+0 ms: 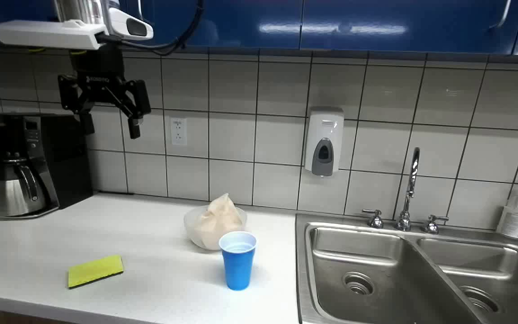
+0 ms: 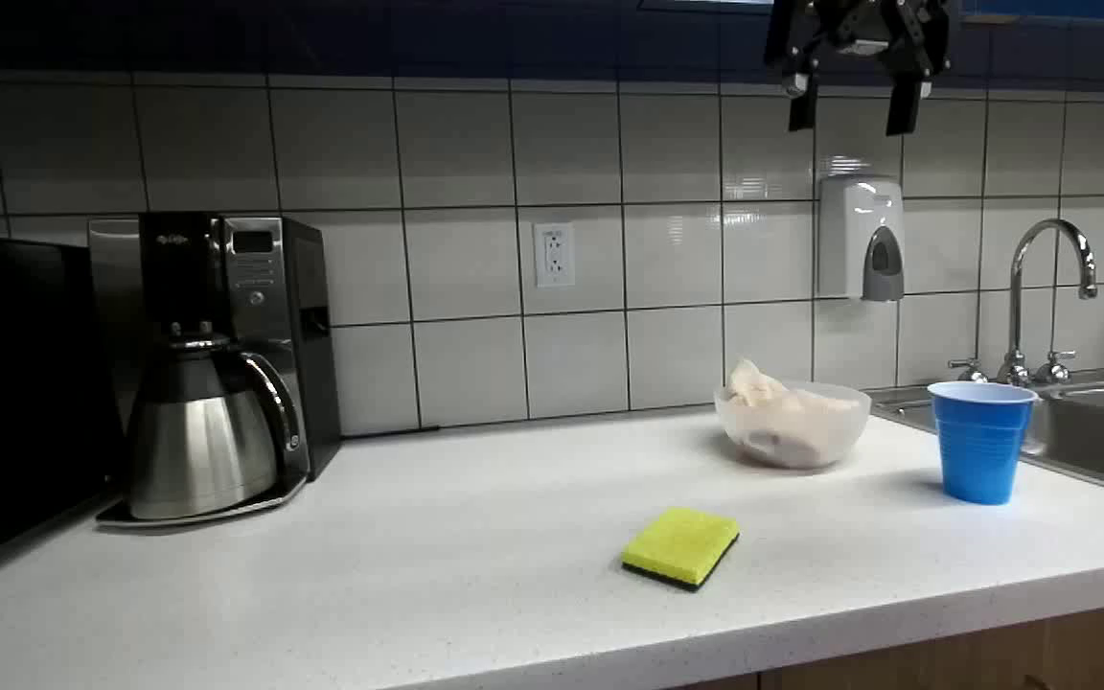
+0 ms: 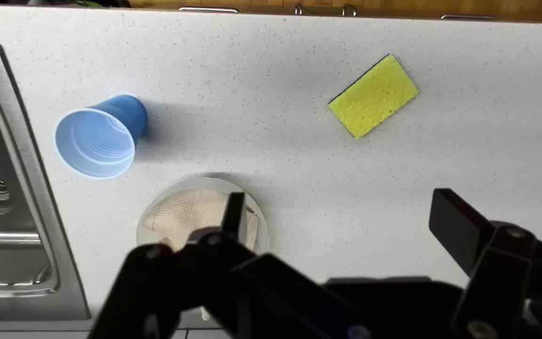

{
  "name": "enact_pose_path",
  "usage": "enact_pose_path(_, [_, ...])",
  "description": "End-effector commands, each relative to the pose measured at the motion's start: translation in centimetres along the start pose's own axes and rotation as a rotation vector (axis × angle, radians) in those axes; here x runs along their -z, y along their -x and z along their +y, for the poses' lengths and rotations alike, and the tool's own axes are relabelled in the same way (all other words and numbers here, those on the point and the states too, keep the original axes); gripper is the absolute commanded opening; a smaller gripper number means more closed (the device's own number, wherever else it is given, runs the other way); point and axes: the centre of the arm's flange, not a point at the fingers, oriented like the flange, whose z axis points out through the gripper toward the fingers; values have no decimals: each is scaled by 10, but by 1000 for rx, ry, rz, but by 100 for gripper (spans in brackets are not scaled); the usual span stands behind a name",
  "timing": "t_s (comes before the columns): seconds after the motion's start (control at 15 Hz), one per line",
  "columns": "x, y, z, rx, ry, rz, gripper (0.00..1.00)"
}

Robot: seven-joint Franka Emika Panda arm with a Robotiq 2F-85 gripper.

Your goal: Move the towel from the bowl to the stove top

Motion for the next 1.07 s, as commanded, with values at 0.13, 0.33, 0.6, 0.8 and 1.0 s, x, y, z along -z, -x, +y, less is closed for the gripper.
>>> enact_pose_path(0.13, [0, 0, 0, 0, 0, 1, 100])
enact_pose_path(0.33, [0, 0, 0, 0, 0, 1, 100])
enact_pose_path(0.6, [-13, -3, 22, 8, -12, 27, 100])
enact_pose_path(0.8, [-29, -5, 40, 0, -18, 44, 100])
enact_pose_path(1.0, [-50, -8, 54, -13, -23, 53, 100])
